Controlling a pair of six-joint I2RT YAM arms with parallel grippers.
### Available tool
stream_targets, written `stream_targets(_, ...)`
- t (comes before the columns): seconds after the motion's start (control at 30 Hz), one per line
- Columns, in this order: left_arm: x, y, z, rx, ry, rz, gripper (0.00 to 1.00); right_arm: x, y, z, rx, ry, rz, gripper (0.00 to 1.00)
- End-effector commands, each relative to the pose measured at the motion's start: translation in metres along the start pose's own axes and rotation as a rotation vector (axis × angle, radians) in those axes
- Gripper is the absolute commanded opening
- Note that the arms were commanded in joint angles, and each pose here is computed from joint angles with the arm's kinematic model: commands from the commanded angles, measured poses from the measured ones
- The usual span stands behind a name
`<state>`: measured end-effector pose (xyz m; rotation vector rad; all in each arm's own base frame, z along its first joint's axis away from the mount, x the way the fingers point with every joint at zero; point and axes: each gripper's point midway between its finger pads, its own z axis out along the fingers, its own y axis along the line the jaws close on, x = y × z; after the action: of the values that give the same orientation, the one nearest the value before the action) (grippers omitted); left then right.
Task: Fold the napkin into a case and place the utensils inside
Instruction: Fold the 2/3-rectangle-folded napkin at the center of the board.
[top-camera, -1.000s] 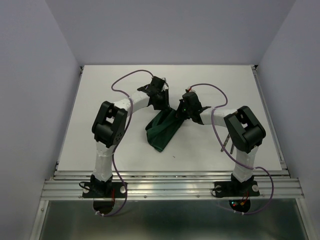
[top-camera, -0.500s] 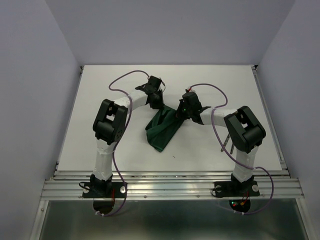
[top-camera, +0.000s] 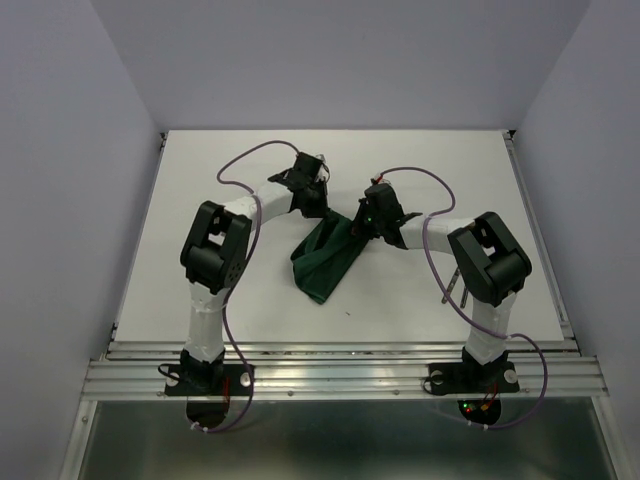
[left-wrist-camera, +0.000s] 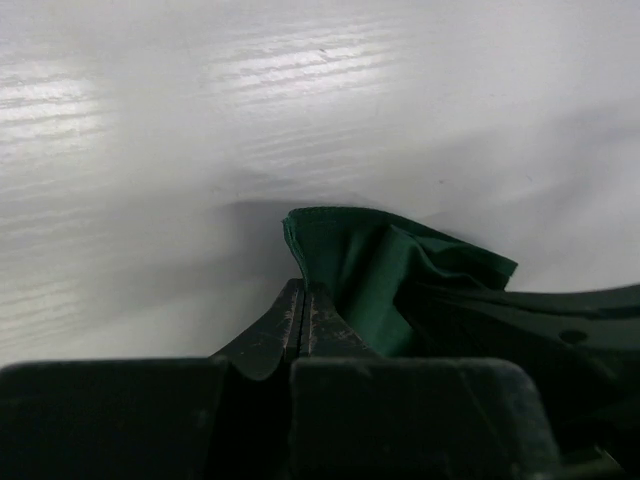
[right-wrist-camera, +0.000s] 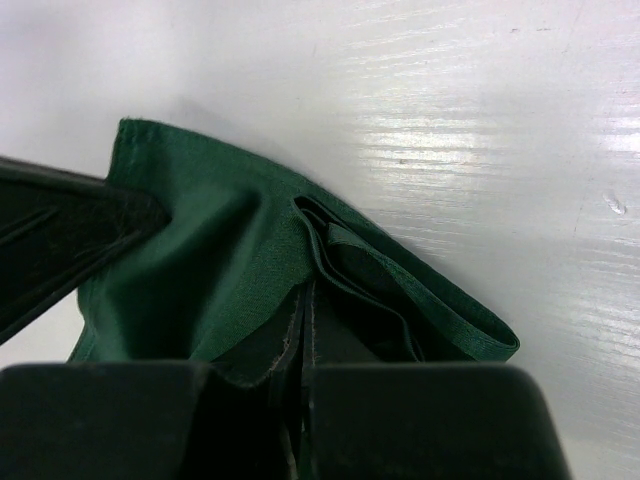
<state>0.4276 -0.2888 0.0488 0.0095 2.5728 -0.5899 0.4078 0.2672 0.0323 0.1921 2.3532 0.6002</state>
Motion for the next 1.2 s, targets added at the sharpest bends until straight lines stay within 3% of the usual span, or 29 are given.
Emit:
stream_targets(0.0, -0.023, -0.042, -0.046, 0.118, -0.103, 0.057, 0.0, 0.006, -0.004, 0.001, 0.032, 0.029, -0.012, 0.01)
stream_targets(0.4, 0.012, -0.076, -0.037, 0.182, -0.039, 0.115, 0.0, 0.007, -0.003, 0.001, 0.031, 0.032, -0.007, 0.01)
stream_targets(1.17, 0.046, -0.069, -0.016, 0.176, 0.067, 0.062, 0.0, 0.004, -0.004, -0.003, 0.038, 0.016, -0.003, 0.01)
